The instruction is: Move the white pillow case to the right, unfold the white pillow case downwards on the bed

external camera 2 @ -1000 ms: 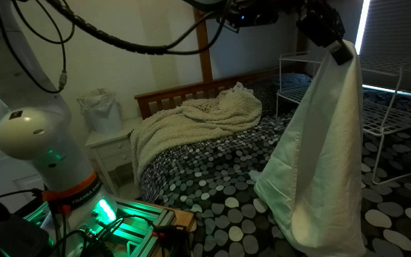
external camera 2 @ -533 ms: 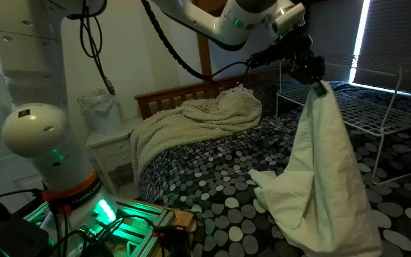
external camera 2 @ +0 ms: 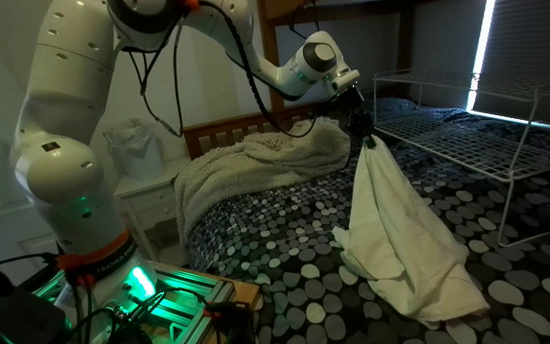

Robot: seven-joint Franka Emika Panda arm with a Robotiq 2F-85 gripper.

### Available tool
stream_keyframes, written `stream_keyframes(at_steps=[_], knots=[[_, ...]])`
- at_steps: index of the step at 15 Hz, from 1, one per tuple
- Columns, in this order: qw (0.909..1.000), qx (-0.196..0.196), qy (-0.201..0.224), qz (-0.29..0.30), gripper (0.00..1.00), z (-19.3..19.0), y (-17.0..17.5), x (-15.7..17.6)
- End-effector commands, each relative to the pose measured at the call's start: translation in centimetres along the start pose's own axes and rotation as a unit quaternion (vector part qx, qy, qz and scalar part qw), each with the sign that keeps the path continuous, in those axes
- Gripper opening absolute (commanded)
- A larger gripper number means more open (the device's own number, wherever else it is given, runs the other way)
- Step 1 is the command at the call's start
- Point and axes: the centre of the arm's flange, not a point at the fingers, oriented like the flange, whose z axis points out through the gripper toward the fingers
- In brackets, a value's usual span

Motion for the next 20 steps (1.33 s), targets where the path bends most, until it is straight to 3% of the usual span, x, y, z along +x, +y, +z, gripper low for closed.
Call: stream_keyframes(at_steps=[1, 9, 10, 11, 13, 15, 20], knots=[[0.9992, 0.018, 0.010, -0.034, 0.01, -0.4, -3.3, -5.2], [0.9864, 0.038, 0.020, -0.159, 0.01, -3.0, -4.1, -18.6], [0.9841, 0.039, 0.022, -0.172, 0.19, -3.2, -4.2, -19.7], [0.9815, 0.033, 0.018, -0.188, 0.30, -3.3, -4.2, -20.6], [0.9749, 0.020, 0.015, -0.221, 0.42, -3.5, -3.8, -21.2], [0.9597, 0.009, -0.010, -0.281, 0.58, -4.1, -2.2, -20.7], [0.9144, 0.077, -0.010, -0.397, 0.95, -9.3, 4.7, -21.3]])
